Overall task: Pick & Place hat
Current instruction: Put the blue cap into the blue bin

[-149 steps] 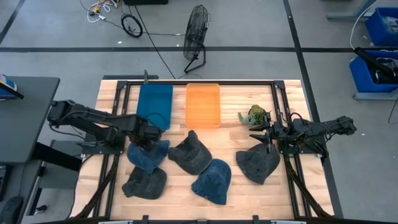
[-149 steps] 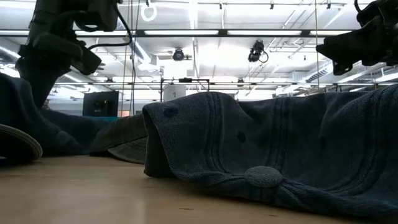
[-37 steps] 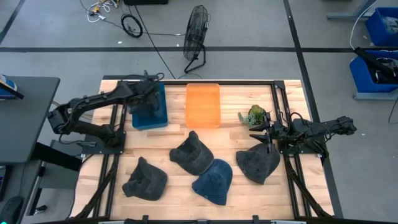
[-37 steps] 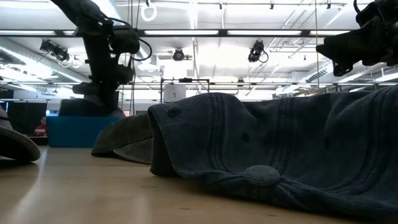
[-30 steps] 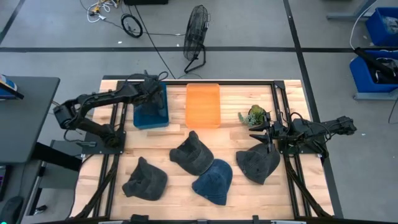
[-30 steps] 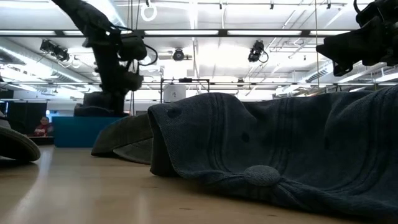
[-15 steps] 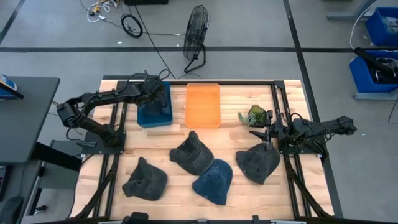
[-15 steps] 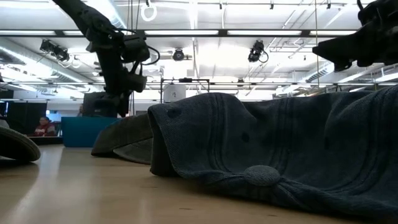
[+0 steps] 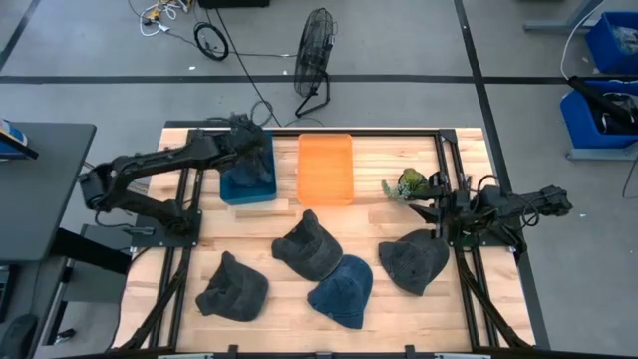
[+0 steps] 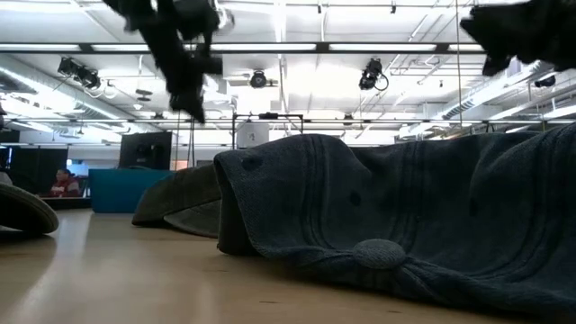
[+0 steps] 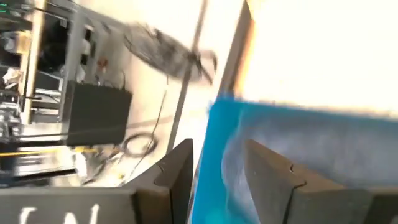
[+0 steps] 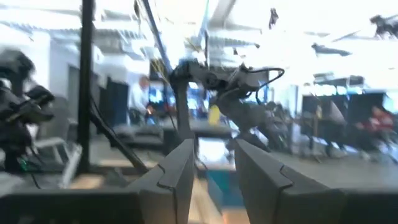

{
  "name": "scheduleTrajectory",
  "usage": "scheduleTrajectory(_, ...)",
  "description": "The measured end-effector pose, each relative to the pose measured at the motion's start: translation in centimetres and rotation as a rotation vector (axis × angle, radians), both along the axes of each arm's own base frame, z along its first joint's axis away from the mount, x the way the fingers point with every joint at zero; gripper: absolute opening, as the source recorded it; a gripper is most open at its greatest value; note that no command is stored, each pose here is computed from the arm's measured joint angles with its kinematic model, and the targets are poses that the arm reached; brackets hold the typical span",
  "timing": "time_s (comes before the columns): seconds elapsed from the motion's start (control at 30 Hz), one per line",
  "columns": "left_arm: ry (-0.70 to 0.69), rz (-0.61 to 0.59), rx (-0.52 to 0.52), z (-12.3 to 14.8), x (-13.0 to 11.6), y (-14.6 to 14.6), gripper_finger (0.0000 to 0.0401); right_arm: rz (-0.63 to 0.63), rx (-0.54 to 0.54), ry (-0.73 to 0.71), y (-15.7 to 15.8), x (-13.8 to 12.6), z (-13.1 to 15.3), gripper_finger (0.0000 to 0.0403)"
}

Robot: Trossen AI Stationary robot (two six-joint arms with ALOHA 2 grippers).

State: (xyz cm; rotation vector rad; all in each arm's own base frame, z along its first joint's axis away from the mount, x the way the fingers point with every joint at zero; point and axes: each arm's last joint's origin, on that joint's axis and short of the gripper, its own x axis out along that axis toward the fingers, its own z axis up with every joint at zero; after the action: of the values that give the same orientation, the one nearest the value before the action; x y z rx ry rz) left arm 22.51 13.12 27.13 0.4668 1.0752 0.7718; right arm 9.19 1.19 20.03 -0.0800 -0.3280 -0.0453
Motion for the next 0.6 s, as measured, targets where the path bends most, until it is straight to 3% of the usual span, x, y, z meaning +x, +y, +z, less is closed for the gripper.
scheduleTrajectory(0.17, -0.29, -0.046, -0.011, 5.3, -0.8, -1.7, 0.0138, 0.025, -0.007, 0.008, 0.2, 0.5, 2.3, 0.0121)
scheduleTrajectory(0.3, -0.414, -0.077, -0.016, 7.7, -1.7, -2.9, 0.0138, 0.034, -0.022, 0.087, 0.5, 2.2, 5.2, 0.0121)
scheduleTrajectory(0.47, -0.481, -0.066, -0.03, 8.5, -2.5, -3.6, 0.0138, 0.129, 0.042, 0.365, 2.0, 7.2, 7.6, 0.0121)
scheduleTrajectory(0.6, -0.454, -0.05, -0.056, 8.2, -2.9, -3.7, 0.0138, 0.197, 0.166, 0.699, 4.2, 12.0, 6.5, 0.0121)
